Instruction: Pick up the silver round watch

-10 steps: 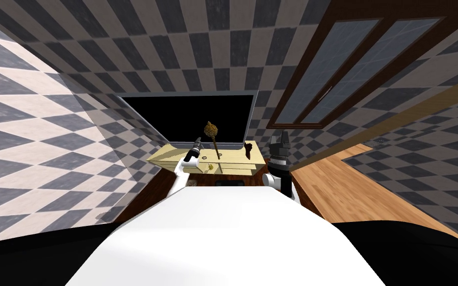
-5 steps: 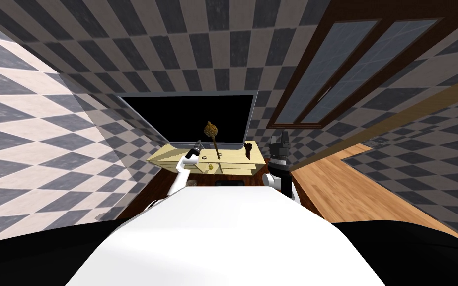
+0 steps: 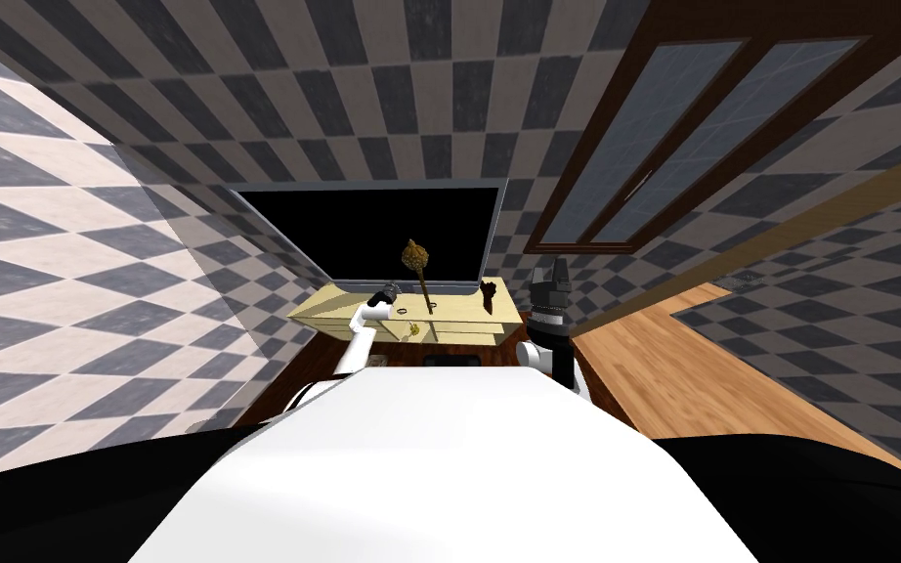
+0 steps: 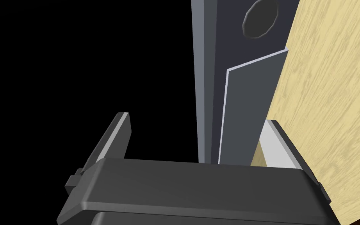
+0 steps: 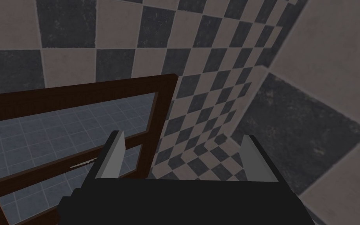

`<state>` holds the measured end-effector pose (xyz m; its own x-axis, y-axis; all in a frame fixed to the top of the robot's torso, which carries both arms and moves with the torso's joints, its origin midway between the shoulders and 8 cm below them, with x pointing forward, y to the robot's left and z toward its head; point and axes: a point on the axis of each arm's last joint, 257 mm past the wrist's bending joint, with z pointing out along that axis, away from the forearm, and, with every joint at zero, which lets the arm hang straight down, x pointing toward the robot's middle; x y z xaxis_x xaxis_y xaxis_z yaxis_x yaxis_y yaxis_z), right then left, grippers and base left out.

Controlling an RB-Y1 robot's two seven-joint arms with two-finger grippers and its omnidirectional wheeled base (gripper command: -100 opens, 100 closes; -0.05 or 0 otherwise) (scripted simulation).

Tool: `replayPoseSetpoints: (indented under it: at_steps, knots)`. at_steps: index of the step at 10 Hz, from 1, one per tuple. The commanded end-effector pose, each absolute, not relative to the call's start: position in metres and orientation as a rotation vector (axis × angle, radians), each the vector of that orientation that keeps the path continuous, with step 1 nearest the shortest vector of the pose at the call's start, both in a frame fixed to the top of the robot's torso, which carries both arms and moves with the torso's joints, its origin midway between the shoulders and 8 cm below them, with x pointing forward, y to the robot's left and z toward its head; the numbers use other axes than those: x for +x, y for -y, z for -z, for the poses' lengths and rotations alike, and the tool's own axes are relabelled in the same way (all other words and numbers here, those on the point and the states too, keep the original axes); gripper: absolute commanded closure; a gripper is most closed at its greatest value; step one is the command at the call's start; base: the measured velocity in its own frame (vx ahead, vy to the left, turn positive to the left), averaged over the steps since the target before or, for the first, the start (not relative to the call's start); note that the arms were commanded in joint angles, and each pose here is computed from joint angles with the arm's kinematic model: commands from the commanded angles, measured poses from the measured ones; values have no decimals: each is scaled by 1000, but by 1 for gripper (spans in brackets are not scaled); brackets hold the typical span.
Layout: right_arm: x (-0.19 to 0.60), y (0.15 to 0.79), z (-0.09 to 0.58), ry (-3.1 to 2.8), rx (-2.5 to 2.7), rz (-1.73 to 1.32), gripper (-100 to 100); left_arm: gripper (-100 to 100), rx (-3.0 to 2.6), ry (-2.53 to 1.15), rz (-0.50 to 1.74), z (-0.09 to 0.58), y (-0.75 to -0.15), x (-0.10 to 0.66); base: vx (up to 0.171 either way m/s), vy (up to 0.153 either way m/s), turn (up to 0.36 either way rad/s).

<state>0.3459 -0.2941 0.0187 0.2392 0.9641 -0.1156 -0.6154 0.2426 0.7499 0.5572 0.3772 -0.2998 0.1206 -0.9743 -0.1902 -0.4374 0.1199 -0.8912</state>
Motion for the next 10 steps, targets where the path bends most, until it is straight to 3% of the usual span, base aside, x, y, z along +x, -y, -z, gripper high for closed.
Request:
replayPoseSetpoints:
  at_steps: [1,10]
  knots:
    - [346,294,-19,-653,647,-1191,0,-100,-1520,-1488,691,318,-384,552,11,0,-5]
    - [346,294,-19,-653,647,-1191,0,-100,-1870,-1577,491,403,-407,520,21,-2,-4]
